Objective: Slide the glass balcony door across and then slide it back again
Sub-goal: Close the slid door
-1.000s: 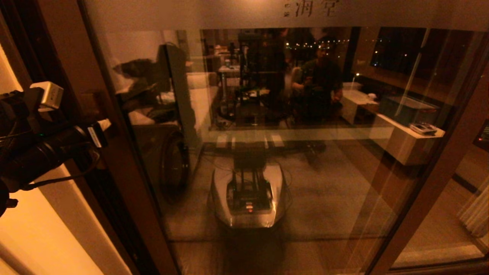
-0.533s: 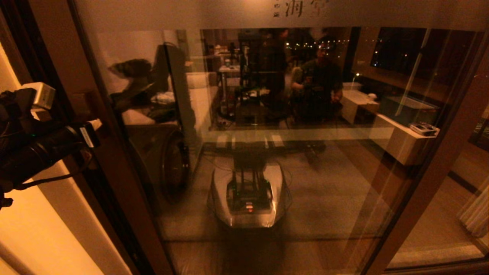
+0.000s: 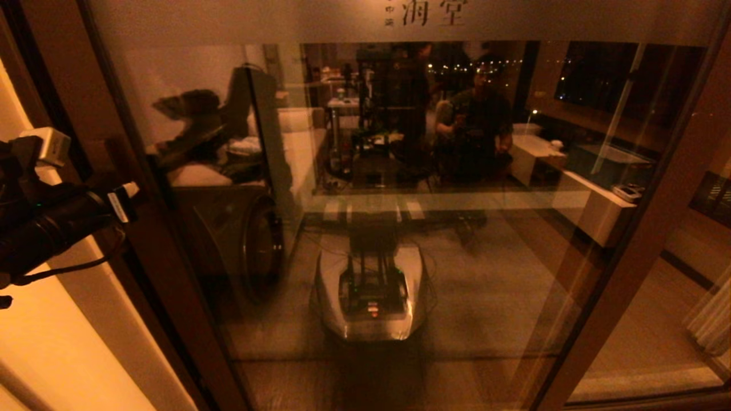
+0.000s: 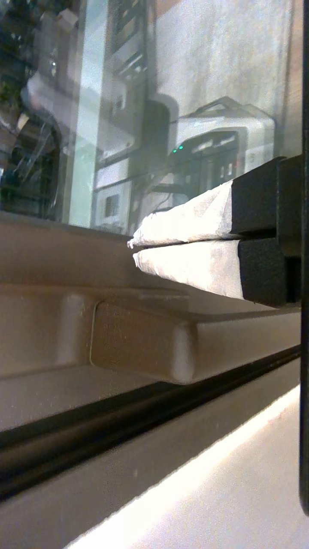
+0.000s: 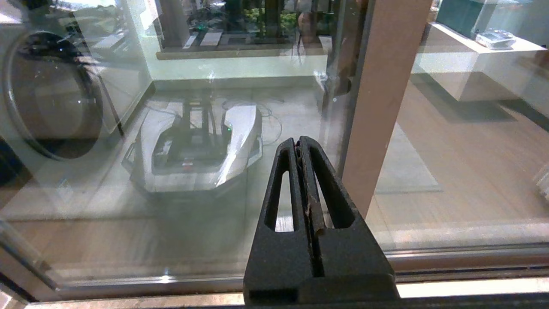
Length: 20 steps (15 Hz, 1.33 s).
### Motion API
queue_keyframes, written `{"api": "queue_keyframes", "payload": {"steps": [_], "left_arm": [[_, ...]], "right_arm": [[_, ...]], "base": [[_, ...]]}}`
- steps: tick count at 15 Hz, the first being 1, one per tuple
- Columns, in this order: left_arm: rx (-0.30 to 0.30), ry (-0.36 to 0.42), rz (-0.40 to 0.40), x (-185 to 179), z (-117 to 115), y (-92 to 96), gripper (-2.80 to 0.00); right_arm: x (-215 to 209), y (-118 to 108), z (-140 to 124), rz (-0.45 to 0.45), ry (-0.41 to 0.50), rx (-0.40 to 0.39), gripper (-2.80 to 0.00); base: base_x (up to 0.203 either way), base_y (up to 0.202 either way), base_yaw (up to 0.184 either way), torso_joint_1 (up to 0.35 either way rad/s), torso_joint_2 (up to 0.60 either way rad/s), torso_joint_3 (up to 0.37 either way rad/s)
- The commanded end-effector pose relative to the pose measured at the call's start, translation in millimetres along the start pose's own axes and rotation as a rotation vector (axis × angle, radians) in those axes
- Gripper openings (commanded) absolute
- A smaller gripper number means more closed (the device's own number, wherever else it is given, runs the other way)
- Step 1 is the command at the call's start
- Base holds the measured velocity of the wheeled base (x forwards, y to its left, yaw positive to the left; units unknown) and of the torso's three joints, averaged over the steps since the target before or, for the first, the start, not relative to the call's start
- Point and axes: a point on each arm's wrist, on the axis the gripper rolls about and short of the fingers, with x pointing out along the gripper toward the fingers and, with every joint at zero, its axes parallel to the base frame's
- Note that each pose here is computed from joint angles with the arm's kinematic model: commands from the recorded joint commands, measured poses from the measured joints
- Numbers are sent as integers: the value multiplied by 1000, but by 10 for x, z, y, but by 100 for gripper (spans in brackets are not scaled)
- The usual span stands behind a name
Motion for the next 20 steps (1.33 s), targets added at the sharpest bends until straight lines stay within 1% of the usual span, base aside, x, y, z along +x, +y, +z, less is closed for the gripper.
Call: {"api": "queue_keyframes", "payload": {"steps": [1,6,8,15,20], "left_arm": [[0,-5,-6,-2,7,37,-280],[-3,-2,20,1,-5,128,-280],[-3,-2,10,-3,-3,150,-280],[-6,2,26,6,-20,246,-280],[-6,0,29,2,-15,267,-280]], "right_arm": [[1,0,-1,2,2,-1,-280],[1,0,-1,1,2,-1,-280],[1,0,1,0,1,-1,-280],[1,0,-1,0,2,-1,-280],[1,0,2,2,1,-1,-280]], "base": [[0,0,0,0,0,0],[0,0,0,0,0,0],[0,0,0,0,0,0],[0,0,0,0,0,0],[0,0,0,0,0,0]]}}
